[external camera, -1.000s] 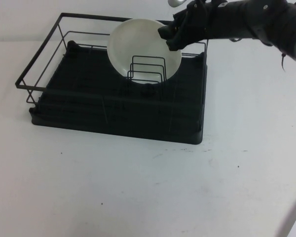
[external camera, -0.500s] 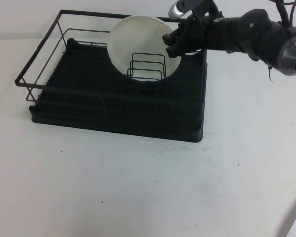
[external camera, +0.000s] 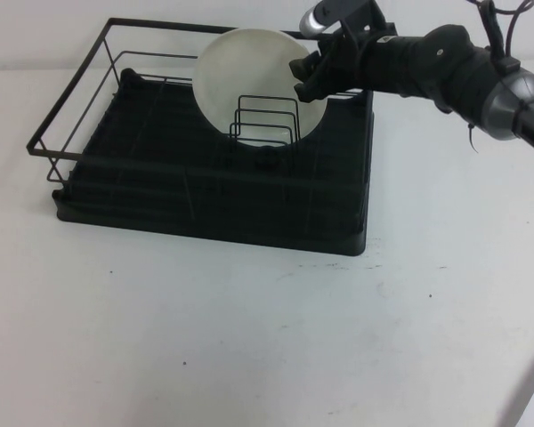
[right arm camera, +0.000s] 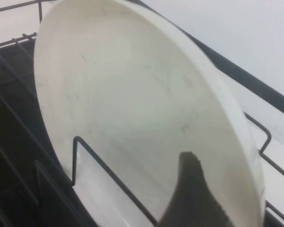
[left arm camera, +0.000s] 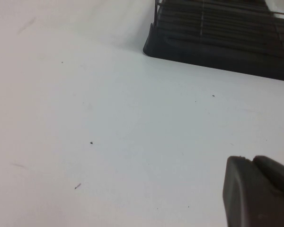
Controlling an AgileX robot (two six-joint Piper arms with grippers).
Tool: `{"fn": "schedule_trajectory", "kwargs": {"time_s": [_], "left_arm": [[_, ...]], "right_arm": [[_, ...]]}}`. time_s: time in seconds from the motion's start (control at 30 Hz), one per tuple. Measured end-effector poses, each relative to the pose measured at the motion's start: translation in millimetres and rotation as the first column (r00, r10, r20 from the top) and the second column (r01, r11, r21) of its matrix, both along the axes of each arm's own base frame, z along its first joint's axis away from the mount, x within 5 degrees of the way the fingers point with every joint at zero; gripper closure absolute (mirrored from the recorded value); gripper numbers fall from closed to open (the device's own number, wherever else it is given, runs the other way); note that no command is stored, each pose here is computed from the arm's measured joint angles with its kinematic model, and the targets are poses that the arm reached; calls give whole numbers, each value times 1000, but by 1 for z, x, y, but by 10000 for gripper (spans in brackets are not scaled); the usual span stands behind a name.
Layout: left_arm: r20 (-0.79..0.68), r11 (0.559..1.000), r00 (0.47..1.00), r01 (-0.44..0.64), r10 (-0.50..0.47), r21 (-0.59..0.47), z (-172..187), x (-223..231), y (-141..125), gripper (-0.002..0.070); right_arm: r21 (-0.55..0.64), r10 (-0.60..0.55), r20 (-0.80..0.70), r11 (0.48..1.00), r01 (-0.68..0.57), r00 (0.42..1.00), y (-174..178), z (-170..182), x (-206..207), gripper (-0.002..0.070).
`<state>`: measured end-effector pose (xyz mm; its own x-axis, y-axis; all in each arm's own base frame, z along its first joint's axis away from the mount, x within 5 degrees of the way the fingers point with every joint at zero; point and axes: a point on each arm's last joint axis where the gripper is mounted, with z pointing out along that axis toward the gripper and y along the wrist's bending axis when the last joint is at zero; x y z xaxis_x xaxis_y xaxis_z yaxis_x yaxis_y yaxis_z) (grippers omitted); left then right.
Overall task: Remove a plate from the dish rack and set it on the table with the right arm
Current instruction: Grasp the plate from the shelf
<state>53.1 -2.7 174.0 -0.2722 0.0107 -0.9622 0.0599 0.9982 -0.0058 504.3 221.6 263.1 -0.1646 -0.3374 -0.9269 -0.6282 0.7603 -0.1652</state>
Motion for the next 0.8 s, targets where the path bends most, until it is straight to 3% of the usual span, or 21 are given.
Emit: {"fn": "schedule_trajectory", "kwargs": {"time_s": [0.8], "left_arm": [[0,1000,1000,0,0,0,0,0,0,680]], "right_arm": [[5,-38,4,999,38,999,0,-16,9,286]]}}
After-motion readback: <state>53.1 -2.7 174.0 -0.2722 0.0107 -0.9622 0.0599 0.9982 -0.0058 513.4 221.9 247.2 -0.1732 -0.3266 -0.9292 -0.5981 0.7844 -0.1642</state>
